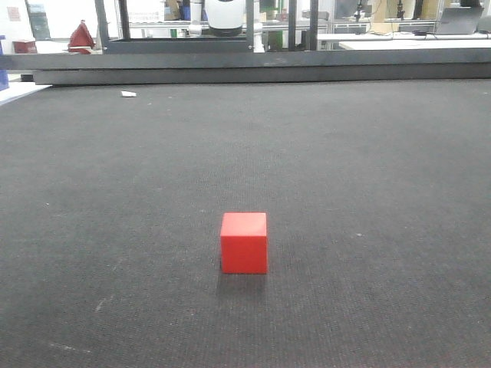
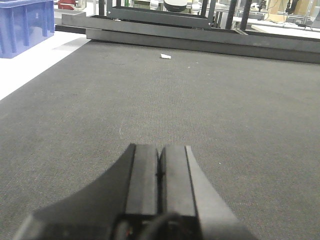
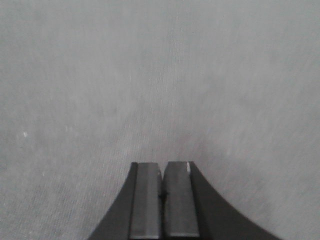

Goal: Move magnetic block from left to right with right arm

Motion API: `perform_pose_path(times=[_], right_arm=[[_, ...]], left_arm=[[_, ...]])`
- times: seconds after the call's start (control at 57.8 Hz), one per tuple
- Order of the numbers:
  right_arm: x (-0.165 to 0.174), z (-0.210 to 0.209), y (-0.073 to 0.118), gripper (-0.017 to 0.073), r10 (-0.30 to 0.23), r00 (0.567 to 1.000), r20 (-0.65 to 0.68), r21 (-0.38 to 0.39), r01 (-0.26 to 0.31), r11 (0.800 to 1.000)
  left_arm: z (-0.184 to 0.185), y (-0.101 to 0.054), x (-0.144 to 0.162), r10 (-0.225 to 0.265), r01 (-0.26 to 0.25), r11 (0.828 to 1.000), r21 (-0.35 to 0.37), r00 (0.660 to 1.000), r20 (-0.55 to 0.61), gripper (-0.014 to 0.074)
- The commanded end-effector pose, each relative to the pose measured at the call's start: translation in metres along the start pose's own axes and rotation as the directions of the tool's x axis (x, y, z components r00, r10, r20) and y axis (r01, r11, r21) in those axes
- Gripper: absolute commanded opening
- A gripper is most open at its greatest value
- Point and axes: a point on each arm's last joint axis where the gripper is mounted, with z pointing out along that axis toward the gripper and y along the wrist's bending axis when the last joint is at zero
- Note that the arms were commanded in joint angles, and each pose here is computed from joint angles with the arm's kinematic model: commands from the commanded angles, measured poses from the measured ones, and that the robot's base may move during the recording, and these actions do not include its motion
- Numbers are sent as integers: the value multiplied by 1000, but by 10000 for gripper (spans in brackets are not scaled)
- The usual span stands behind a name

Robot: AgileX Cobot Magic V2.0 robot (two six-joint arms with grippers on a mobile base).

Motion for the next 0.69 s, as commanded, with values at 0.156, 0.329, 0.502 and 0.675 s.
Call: perform_pose_path(times=[0.156,0.329,0.502,0.675], right_arm=[[-33,34,5,167,171,973,-158,16,-170,985],[-44,54,28,605,155,931,-329,-9,-167,986],[-56,67,61,623,151,869,-471,-28,-186,982],[-67,84,100,623,149,809,-569,-24,-198,980]], left_arm=[[-1,1,-5,-10,11,1000,-3,996,83,-126],[-1,1,-5,-10,11,1000,-3,996,83,-126],[-1,1,-5,-10,11,1000,-3,996,83,-126],[-1,1,-5,-10,11,1000,-3,996,83,-126]])
